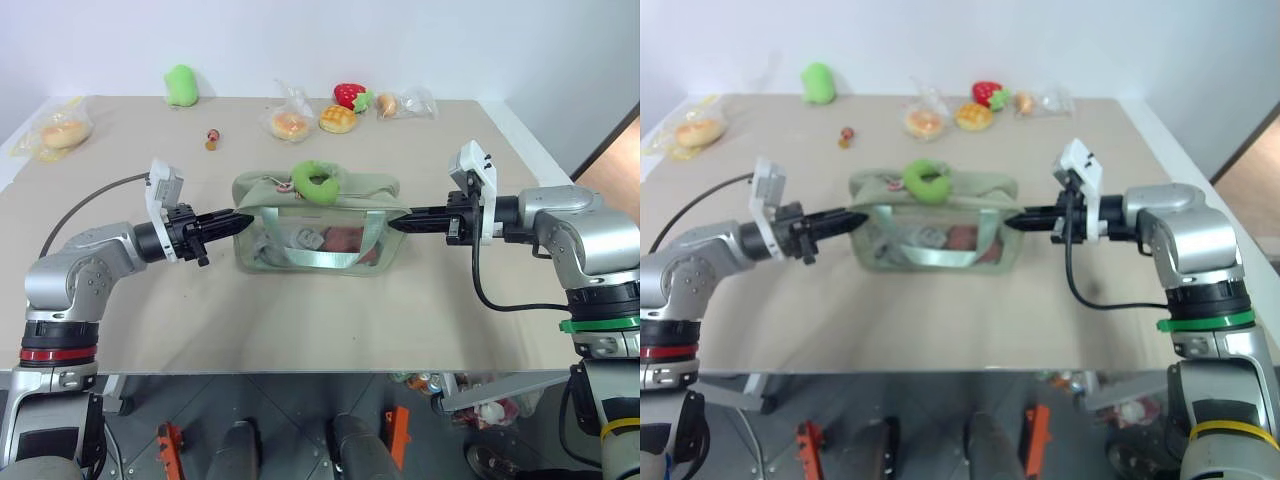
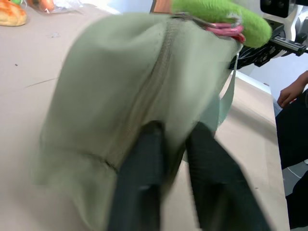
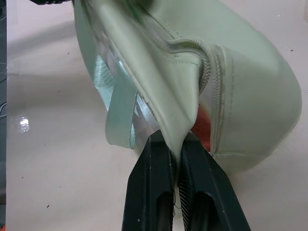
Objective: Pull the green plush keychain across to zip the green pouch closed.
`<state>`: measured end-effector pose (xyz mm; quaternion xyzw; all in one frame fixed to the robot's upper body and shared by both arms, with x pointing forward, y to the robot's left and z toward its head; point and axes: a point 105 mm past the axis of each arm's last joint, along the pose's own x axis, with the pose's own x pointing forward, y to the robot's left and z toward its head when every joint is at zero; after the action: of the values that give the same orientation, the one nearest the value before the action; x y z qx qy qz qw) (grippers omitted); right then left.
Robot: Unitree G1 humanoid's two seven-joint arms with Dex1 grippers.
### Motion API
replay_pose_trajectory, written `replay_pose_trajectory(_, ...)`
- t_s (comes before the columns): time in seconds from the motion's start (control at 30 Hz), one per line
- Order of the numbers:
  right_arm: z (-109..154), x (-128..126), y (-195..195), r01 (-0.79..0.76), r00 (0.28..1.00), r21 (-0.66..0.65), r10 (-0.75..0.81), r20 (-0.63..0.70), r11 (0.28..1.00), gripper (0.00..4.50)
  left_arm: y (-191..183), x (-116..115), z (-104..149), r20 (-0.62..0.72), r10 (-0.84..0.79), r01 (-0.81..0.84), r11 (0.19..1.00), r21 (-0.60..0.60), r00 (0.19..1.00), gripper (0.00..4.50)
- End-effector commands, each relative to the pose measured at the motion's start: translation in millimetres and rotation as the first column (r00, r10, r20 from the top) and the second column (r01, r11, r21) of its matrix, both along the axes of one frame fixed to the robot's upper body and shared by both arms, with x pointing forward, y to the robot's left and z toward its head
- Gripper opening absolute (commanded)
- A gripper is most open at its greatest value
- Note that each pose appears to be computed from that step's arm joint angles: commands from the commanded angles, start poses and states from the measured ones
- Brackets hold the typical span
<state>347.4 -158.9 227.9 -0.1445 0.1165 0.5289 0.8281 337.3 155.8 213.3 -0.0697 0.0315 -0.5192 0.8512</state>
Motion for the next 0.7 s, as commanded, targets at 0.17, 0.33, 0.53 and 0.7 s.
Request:
replay_pose_trajectory(0.17, 12.7, -4.8, -0.9, -0.013, 0.999, 0.005, 0.013, 0.047, 1.000, 0.00, -6.5, 0.7, 8.9, 0.042, -0.020, 0.019, 1.000, 0.012, 0.999, 0.06)
replay_pose_trajectory(0.33, 13.2, -4.7, -1.4, -0.011, 0.999, 0.002, 0.011, 0.047, 1.000, 0.00, -7.3, 1.8, 6.4, 0.046, -0.011, 0.010, 1.000, 0.026, 0.999, 0.06)
replay_pose_trajectory(0.53, 24.1, -2.8, -4.6, 0.009, 0.998, 0.035, -0.011, 0.068, 0.999, 0.00, -5.7, 5.9, 4.8, 0.047, 0.017, -0.019, 0.999, 0.032, 0.999, 0.06)
replay_pose_trajectory(0.7, 45.3, -15.4, -2.9, -0.058, 0.995, 0.114, 0.049, 0.082, 0.992, 1.73, -6.2, 7.1, 4.0, 0.048, 0.022, -0.024, 0.999, 0.033, 0.999, 0.00)
